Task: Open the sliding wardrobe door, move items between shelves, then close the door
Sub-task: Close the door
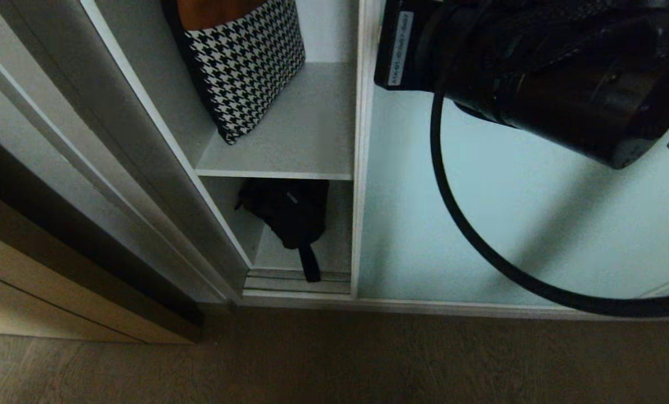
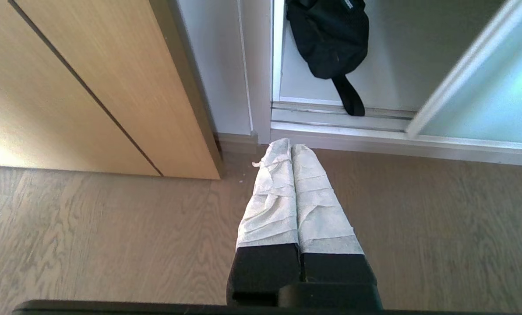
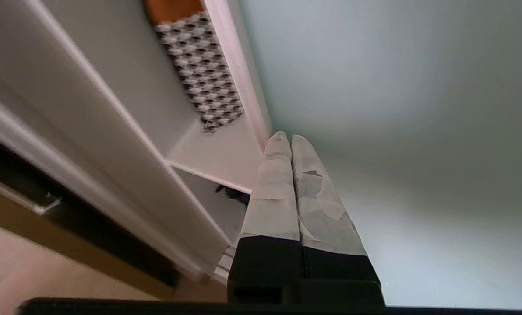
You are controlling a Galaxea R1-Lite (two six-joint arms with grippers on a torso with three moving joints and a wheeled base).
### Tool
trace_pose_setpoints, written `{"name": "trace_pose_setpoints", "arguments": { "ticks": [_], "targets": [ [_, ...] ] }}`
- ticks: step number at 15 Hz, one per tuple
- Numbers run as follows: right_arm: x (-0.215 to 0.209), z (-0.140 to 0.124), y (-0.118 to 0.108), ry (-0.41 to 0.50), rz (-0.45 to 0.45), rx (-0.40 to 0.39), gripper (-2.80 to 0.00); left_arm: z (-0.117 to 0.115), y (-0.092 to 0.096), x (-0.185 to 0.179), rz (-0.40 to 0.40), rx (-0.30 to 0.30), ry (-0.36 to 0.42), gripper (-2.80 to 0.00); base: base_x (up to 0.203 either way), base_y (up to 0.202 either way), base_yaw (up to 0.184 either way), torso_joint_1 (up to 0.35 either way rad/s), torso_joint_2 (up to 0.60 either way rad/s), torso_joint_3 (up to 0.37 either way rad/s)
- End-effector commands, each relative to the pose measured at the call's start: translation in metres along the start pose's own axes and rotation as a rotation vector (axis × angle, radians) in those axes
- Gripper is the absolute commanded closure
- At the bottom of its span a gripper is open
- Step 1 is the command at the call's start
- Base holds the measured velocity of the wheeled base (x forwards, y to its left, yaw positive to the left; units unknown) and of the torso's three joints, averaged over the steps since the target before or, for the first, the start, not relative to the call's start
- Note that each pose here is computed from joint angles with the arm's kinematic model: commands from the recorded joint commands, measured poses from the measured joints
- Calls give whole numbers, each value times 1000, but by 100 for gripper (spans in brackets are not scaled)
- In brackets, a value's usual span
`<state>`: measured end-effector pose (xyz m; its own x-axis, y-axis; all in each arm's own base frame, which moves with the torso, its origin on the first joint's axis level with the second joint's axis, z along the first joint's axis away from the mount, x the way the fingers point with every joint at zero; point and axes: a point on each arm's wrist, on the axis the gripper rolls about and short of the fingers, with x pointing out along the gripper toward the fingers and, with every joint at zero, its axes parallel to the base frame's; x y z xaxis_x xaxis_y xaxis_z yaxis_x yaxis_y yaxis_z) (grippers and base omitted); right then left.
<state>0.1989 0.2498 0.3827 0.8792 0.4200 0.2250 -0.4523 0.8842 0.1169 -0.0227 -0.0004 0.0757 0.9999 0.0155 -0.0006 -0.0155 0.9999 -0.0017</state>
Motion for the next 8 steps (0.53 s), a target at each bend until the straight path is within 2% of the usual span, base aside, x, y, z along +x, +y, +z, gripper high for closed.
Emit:
{"name": "trace_pose_setpoints", "arguments": {
  "ticks": [1, 4, 8],
  "targets": [
    [-6, 3, 14, -7, 33, 15, 0, 0, 0, 0, 1, 0, 1, 0, 0, 0, 0, 0, 0, 0],
    [-41, 43, 7, -84, 41, 23, 0, 0, 0, 0, 1, 0, 1, 0, 0, 0, 0, 0, 0, 0],
    [-94, 76, -27, -148, 29, -11, 0, 0, 0, 0, 0, 0, 1, 0, 0, 0, 0, 0, 0, 0]
  ]
}}
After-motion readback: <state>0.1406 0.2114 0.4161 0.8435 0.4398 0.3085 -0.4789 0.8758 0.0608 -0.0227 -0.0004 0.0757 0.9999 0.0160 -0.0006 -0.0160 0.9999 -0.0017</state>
